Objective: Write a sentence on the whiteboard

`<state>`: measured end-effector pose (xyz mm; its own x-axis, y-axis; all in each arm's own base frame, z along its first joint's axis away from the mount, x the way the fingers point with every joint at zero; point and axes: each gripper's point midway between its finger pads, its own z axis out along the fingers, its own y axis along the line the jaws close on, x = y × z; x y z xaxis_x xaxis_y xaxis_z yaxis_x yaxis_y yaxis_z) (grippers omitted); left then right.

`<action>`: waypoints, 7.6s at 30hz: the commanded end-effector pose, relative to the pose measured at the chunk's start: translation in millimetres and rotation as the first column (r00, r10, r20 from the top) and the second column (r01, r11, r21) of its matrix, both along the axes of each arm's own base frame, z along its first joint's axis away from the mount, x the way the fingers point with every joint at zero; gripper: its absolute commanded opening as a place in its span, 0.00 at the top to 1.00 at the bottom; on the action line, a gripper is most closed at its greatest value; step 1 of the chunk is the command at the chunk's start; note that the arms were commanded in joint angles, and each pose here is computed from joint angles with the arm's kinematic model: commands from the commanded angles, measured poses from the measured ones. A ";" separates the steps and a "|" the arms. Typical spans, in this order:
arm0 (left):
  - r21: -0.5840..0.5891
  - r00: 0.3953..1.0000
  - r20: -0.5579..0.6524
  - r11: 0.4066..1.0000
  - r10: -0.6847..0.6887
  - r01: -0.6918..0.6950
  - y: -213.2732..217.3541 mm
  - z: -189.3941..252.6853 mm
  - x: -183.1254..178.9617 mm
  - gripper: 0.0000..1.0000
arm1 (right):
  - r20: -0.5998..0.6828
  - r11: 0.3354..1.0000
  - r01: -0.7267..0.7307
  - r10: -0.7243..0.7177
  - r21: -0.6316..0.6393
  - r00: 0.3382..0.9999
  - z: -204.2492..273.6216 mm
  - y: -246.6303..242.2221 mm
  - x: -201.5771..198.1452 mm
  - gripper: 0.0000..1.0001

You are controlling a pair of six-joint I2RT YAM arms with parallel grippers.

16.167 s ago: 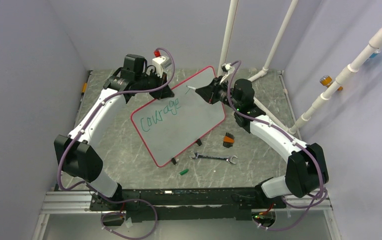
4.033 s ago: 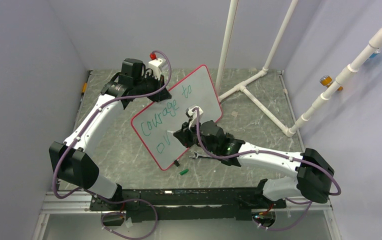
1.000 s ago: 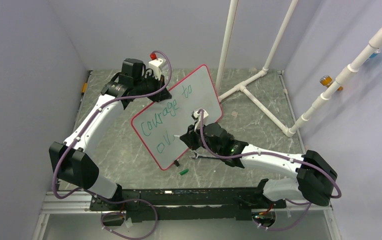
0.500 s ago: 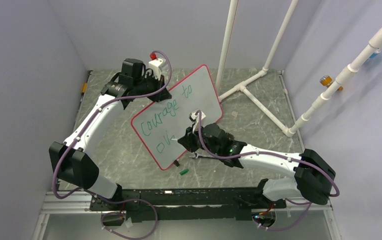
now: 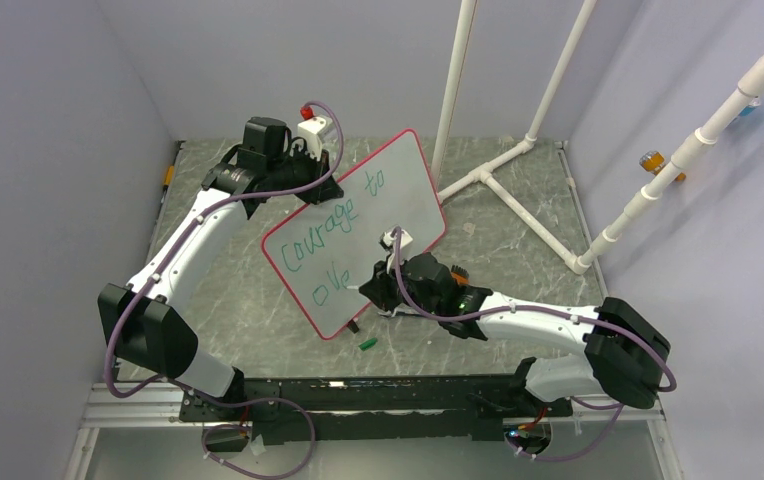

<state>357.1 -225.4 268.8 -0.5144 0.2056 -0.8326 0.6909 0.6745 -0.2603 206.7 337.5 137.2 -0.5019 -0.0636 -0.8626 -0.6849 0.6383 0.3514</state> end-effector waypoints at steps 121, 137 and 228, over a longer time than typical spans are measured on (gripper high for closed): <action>0.192 0.997 0.057 0.979 0.058 -0.068 29.0 -21.5 4.5 1.00 | 0.081 0.988 0.143 -0.147 0.060 0.986 6.1 -24.7 31.4 1.00; 0.204 0.997 0.049 0.976 0.064 -0.073 30.3 -24.7 6.0 1.00 | 0.064 0.991 0.116 -0.120 0.063 0.991 5.6 -23.9 24.7 1.00; 0.182 0.996 0.063 0.981 0.055 -0.066 28.4 -11.7 2.6 1.00 | 0.033 0.995 0.037 -0.040 0.090 0.999 -1.0 -36.5 28.7 1.00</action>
